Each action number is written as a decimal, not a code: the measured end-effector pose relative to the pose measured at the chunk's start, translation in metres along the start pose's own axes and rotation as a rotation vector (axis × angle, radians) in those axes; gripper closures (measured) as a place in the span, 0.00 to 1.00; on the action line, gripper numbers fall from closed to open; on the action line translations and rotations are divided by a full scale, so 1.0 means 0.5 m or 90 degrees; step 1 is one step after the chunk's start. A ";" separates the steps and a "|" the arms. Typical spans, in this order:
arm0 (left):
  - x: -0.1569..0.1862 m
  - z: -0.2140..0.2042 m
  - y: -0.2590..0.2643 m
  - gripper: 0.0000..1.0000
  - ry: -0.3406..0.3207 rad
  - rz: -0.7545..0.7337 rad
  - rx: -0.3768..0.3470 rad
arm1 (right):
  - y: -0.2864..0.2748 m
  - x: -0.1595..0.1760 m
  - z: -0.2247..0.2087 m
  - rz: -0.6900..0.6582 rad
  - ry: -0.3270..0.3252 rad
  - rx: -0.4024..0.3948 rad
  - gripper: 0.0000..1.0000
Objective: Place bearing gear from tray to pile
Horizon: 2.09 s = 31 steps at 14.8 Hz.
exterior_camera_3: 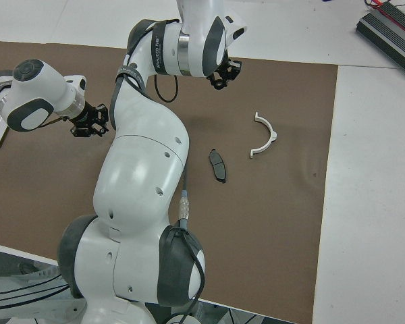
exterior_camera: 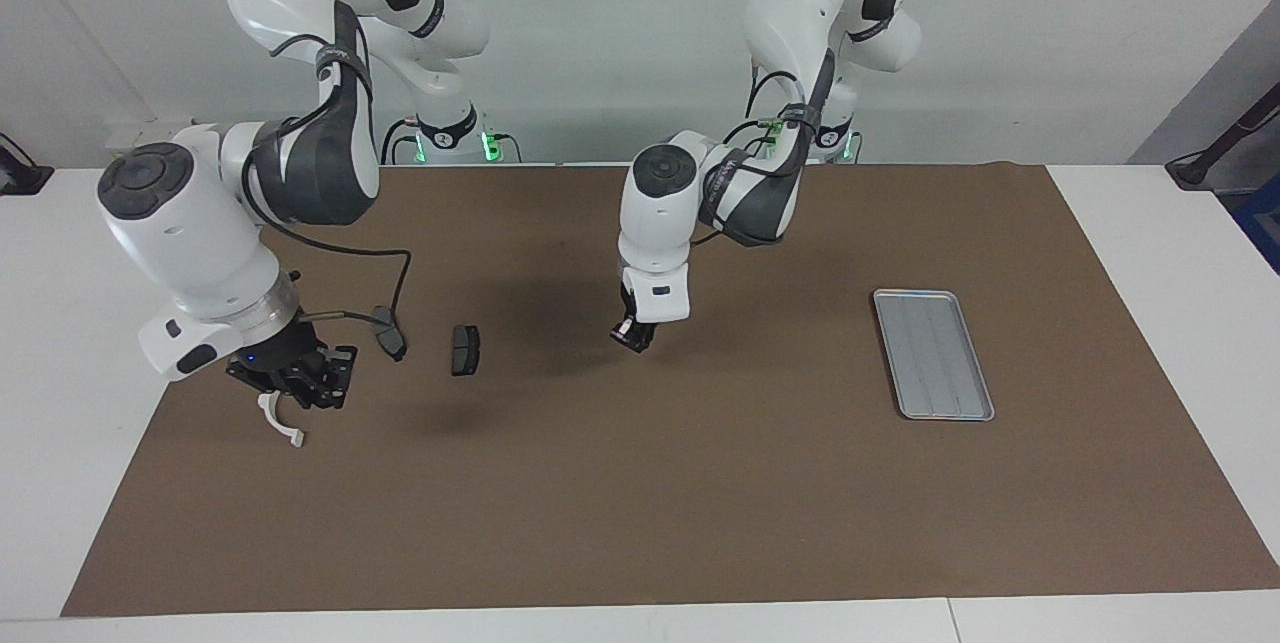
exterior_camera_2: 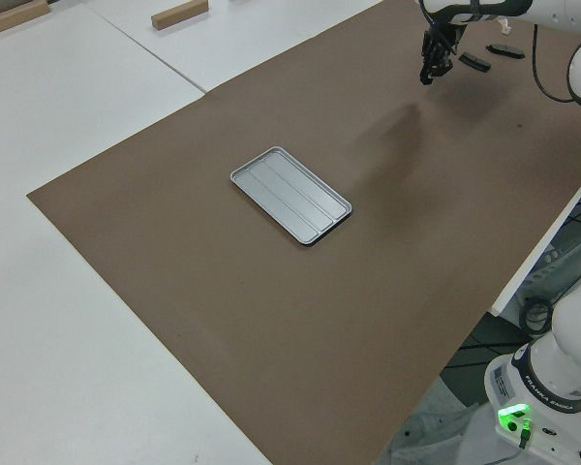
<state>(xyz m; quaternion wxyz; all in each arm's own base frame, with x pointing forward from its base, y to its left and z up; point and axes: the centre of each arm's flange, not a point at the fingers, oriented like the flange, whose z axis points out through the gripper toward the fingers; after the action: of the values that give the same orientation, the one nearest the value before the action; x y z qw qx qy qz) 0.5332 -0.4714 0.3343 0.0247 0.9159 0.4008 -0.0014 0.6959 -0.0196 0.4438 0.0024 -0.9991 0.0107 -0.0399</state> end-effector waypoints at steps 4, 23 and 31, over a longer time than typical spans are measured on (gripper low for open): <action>0.020 0.017 -0.002 0.76 0.007 -0.007 -0.003 | -0.008 -0.047 0.051 -0.004 -0.005 0.000 0.65; 0.200 -0.111 -0.062 0.00 0.042 -0.068 0.011 | 0.022 -0.103 0.226 -0.008 0.010 -0.001 0.65; 0.476 -0.412 -0.275 0.00 0.018 0.060 0.055 | 0.041 -0.109 0.280 -0.015 0.011 0.000 0.65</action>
<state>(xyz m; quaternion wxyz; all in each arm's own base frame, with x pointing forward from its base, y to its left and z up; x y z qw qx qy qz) 0.5903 -0.1939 0.5284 -0.0202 0.9340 0.3567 -0.0045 0.6526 -0.0385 0.2999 0.0015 -0.9988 -0.0013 -0.0487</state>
